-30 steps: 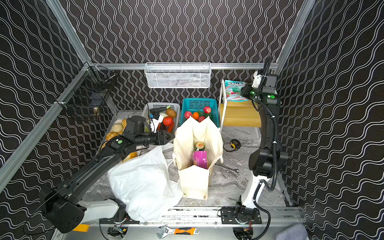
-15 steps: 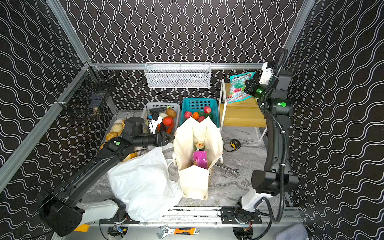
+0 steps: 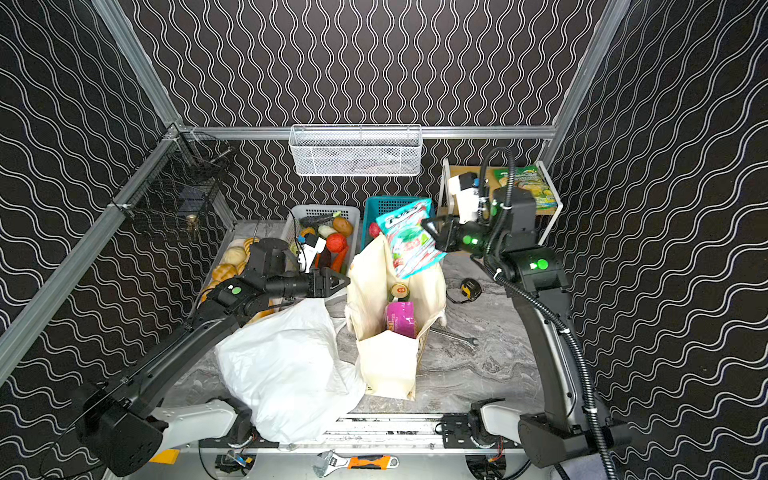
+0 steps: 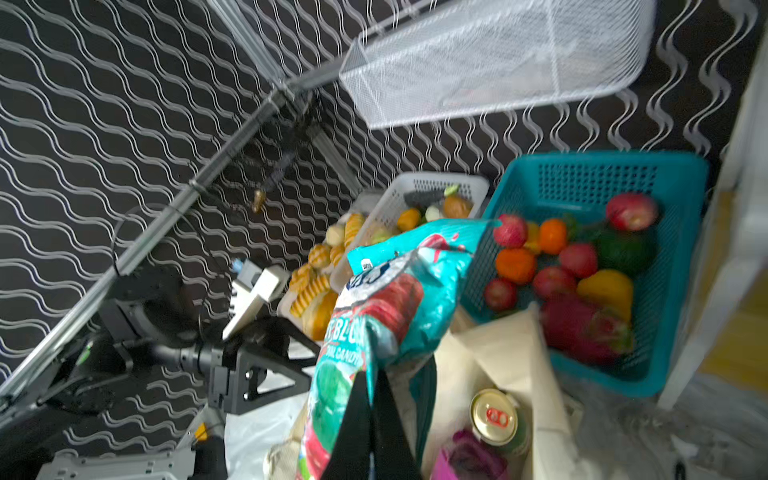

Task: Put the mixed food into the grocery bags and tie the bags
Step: 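Carry the teal candy bag over the tote bag and lower it in, then release the candy bag and raise the right gripper out of the tote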

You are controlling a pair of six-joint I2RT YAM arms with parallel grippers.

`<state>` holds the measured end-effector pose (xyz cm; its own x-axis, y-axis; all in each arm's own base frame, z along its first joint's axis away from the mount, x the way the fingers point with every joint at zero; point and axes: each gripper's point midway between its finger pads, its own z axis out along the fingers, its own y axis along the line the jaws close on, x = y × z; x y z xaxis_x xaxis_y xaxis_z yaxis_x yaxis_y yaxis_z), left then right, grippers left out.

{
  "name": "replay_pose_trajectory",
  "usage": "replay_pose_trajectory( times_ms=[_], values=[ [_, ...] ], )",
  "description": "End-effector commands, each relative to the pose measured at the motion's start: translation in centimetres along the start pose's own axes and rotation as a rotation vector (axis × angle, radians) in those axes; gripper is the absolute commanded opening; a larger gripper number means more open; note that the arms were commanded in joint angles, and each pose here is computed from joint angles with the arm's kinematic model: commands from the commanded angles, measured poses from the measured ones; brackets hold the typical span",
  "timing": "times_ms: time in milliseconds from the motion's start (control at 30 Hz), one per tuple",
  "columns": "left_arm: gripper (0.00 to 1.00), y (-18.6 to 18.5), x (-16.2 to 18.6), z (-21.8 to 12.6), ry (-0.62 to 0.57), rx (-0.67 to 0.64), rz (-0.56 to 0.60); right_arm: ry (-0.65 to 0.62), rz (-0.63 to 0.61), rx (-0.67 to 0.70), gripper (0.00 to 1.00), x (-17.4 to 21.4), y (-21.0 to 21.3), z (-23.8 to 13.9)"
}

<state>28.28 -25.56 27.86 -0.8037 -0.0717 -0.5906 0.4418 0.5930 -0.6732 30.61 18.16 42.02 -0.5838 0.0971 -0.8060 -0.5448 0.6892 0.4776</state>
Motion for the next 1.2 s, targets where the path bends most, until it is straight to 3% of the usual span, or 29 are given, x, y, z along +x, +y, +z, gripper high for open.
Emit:
replay_pose_trajectory(
  times_ms=[0,167,467,667,733,867,1000,1167],
  values=[
    [0.62,-0.8,-0.4,-0.3,-0.024,0.038,-0.013,0.119,-0.032,0.076,0.0,4.2,-0.7,1.6],
    [0.62,-0.6,-0.3,-0.2,-0.034,0.041,-0.04,0.32,-0.081,0.107,0.0,10.5,0.0,4.1],
    [0.62,-0.3,-0.4,-0.1,-0.046,0.031,-0.062,0.647,-0.123,0.065,0.01,19.4,2.5,5.0],
    [0.62,-0.2,-0.4,0.5,-0.034,0.042,-0.074,0.763,-0.089,0.076,0.14,22.0,2.6,4.1],
    [0.62,-0.1,-0.4,0.7,-0.032,0.049,-0.08,0.747,-0.094,0.075,0.35,21.7,2.8,3.9],
    [0.63,-0.2,-0.3,0.9,-0.024,0.058,-0.083,0.644,-0.11,0.066,0.56,19.0,3.8,3.2],
    [0.63,-0.1,-0.2,1.0,-0.016,0.052,-0.079,0.417,-0.127,0.17,0.64,14.0,3.4,1.6],
    [0.63,0.0,0.1,1.3,0.003,0.054,-0.08,0.089,-0.067,0.484,0.7,8.8,-1.1,-3.0]
  ],
)
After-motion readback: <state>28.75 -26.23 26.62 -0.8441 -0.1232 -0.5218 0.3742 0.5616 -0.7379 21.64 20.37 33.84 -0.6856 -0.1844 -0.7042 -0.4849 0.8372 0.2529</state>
